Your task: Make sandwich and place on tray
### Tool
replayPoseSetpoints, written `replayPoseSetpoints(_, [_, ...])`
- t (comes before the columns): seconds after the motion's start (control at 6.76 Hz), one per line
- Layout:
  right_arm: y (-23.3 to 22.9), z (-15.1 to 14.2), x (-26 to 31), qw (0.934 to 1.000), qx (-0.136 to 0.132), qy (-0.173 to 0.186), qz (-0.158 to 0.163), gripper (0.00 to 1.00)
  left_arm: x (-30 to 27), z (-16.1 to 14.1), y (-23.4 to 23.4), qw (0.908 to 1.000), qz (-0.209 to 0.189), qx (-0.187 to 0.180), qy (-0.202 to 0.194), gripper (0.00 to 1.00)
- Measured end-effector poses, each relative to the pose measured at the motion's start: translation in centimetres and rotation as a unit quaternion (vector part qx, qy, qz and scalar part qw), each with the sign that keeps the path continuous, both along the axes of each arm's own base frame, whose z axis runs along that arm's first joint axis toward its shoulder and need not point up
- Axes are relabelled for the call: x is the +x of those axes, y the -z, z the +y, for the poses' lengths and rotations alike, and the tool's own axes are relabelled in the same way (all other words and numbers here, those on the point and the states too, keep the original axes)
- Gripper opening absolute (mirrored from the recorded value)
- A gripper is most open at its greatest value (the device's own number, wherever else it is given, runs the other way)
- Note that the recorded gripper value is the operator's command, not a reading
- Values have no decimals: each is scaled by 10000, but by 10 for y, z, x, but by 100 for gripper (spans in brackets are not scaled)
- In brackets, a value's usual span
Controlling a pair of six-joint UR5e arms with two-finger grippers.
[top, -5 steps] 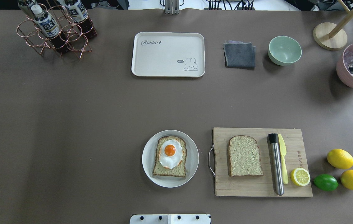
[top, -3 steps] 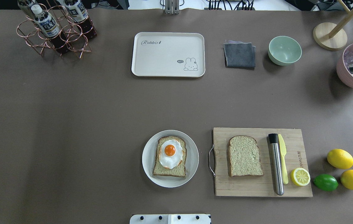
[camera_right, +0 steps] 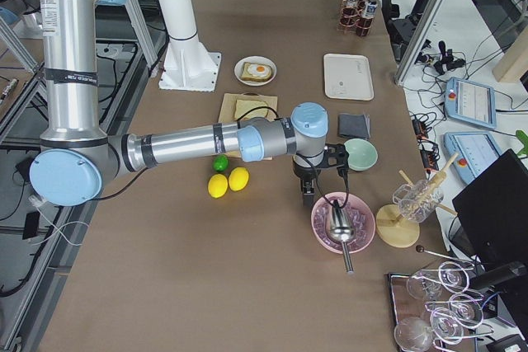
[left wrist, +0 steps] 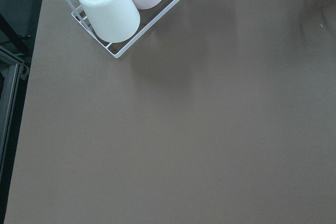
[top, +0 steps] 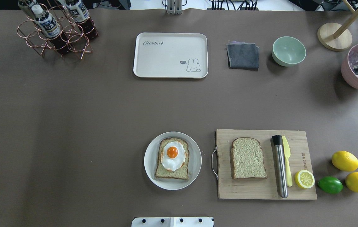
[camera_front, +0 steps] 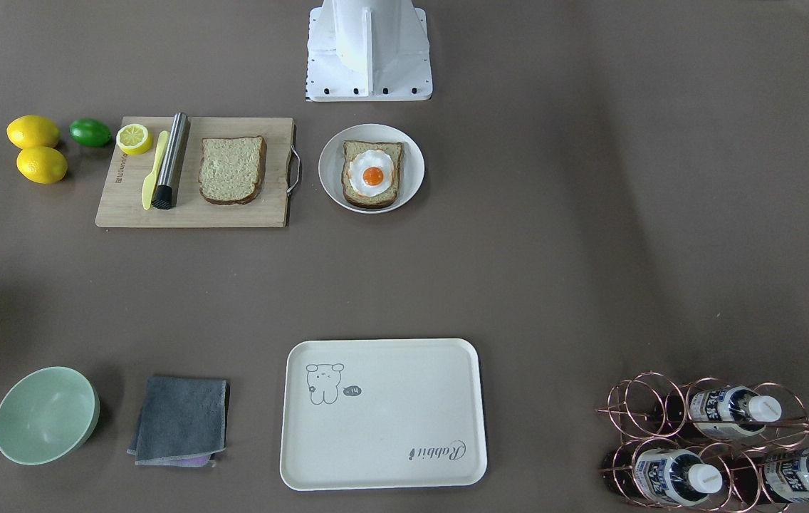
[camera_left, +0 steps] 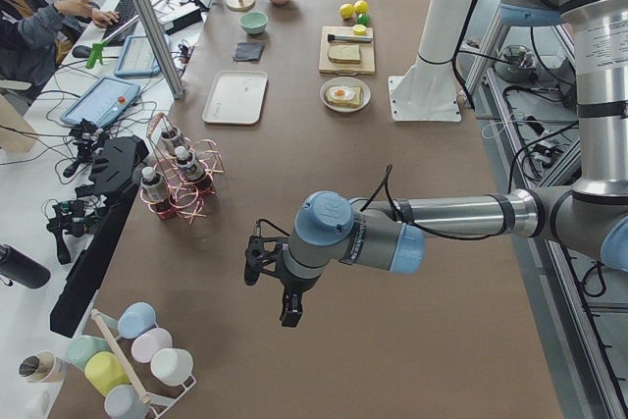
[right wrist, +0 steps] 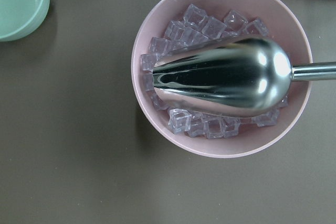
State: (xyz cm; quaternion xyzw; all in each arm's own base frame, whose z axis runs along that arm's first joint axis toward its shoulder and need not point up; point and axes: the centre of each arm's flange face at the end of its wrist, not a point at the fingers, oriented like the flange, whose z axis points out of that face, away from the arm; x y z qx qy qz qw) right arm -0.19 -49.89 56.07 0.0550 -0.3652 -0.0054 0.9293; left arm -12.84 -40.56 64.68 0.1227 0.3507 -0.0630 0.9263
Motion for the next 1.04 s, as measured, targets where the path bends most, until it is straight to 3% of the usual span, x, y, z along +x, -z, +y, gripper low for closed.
replayPoseSetpoints(1.04, [7, 1, 0, 10000, 62, 0, -15, 100, 5, 6, 37, 9996, 26, 278, -6, 98])
